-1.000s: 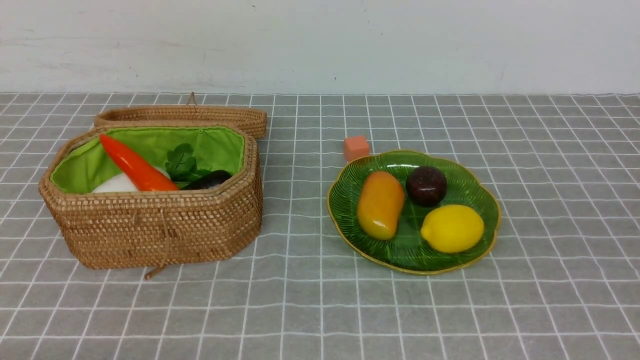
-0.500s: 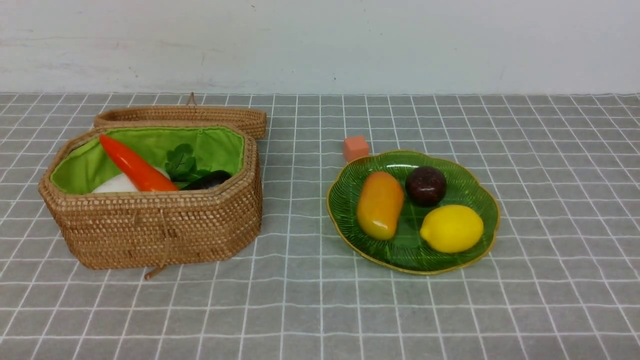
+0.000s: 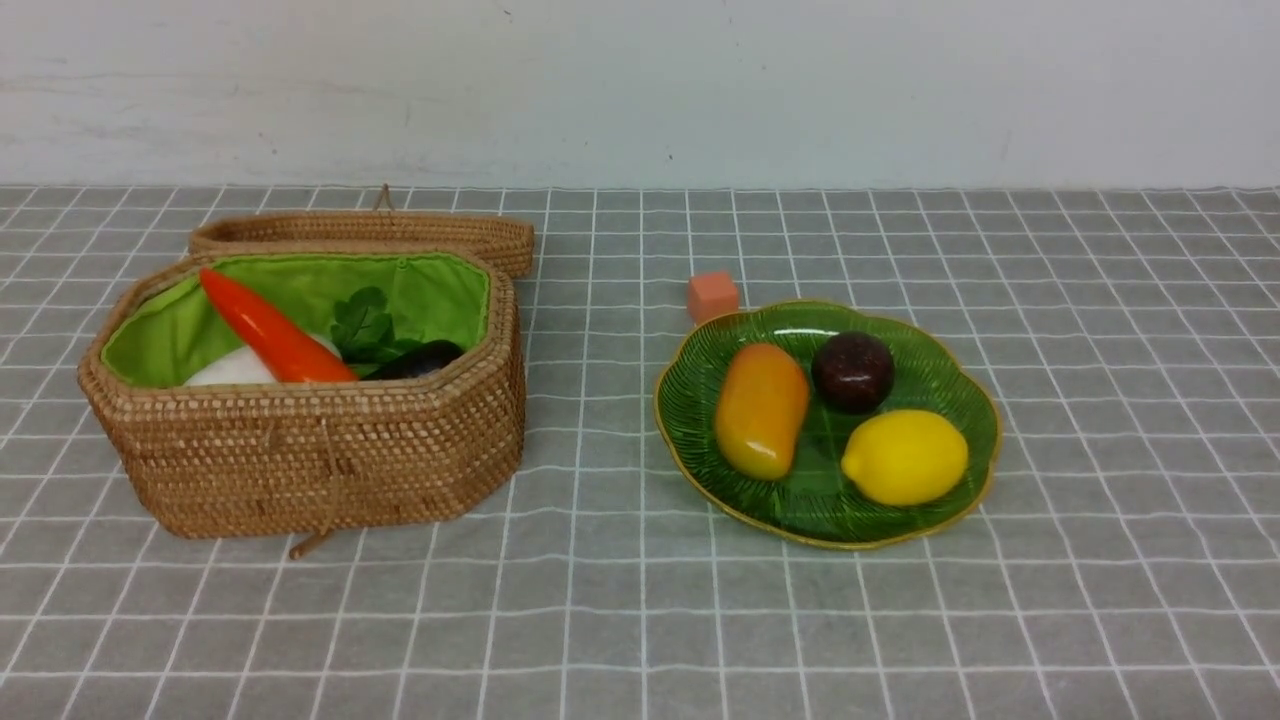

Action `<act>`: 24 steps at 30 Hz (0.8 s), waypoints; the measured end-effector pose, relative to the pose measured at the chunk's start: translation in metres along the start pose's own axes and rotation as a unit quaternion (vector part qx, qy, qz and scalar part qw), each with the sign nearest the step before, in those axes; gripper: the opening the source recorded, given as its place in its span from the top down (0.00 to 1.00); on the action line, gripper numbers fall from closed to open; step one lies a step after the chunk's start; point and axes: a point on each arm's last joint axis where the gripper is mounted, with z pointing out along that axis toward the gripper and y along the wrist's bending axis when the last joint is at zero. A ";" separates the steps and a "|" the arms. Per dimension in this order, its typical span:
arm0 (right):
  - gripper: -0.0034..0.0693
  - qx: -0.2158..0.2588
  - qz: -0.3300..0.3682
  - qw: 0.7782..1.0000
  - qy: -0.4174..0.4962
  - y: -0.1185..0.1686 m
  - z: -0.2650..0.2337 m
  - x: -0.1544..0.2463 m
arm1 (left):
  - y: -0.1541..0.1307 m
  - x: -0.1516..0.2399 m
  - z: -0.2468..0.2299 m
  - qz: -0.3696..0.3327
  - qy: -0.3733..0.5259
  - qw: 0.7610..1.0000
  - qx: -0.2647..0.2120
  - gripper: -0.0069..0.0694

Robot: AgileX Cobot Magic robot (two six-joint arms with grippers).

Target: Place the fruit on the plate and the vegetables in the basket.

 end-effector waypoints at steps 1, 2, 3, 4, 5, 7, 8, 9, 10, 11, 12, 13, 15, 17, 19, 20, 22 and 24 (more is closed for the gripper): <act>0.94 0.000 0.000 1.000 0.000 0.000 0.000 0.000 | 0.000 0.000 0.000 0.000 0.000 1.000 0.000 0.64; 0.94 0.000 0.000 1.000 0.000 0.000 0.000 0.000 | 0.000 0.000 0.000 0.000 0.000 1.000 0.000 0.64; 0.94 0.000 0.000 1.000 0.000 0.000 0.000 0.000 | 0.000 0.000 0.000 0.000 0.000 1.000 0.000 0.63; 0.94 0.000 0.000 1.000 0.000 0.000 0.000 0.000 | 0.000 0.000 0.000 0.000 0.000 1.000 0.000 0.63; 0.94 0.000 0.000 1.000 0.000 0.000 0.000 0.000 | 0.000 0.000 0.000 0.000 0.000 1.000 0.000 0.63; 0.93 0.000 0.000 1.000 0.000 0.000 0.000 0.000 | 0.000 0.000 0.000 0.000 0.000 1.000 0.000 0.63; 0.93 0.000 0.000 1.000 0.000 0.000 0.000 0.000 | 0.000 0.000 0.000 0.000 0.000 1.000 0.000 0.63; 0.93 0.000 0.000 1.000 0.000 0.000 0.000 0.000 | 0.000 0.000 0.000 0.000 0.000 1.000 0.000 0.63; 0.93 0.000 0.000 1.000 0.000 0.000 0.000 0.000 | 0.000 0.000 0.000 0.000 0.000 1.000 0.000 0.62; 0.93 0.000 0.000 1.000 0.000 0.000 0.000 0.000 | 0.000 0.000 0.000 0.000 0.000 1.000 0.000 0.62; 0.93 0.000 0.000 1.000 0.000 0.000 0.000 0.000 | 0.000 0.000 0.000 0.000 0.000 1.000 0.000 0.62; 0.93 0.000 0.000 1.000 0.000 0.000 0.000 0.000 | 0.000 0.000 0.000 0.000 0.000 1.000 0.000 0.62; 0.93 0.000 0.000 1.000 0.000 0.000 0.000 0.000 | 0.000 0.000 0.000 0.000 0.000 1.000 0.000 0.61; 0.92 0.000 0.000 1.000 0.000 0.000 0.000 0.000 | 0.000 0.000 0.000 0.000 0.000 1.000 0.000 0.61; 0.92 0.000 0.000 1.000 0.000 0.000 0.000 0.000 | 0.000 0.000 0.000 0.000 0.000 1.000 0.000 0.61; 0.92 0.000 0.000 1.000 0.000 0.000 0.000 0.000 | 0.000 0.000 0.000 0.000 0.000 1.000 0.000 0.61; 0.92 0.000 0.000 1.000 0.000 0.000 0.000 0.000 | 0.000 0.000 0.000 0.000 0.000 1.000 0.000 0.60; 0.92 0.000 -0.001 1.000 0.000 0.000 0.000 0.000 | 0.000 0.000 0.000 0.000 0.000 1.000 0.000 0.60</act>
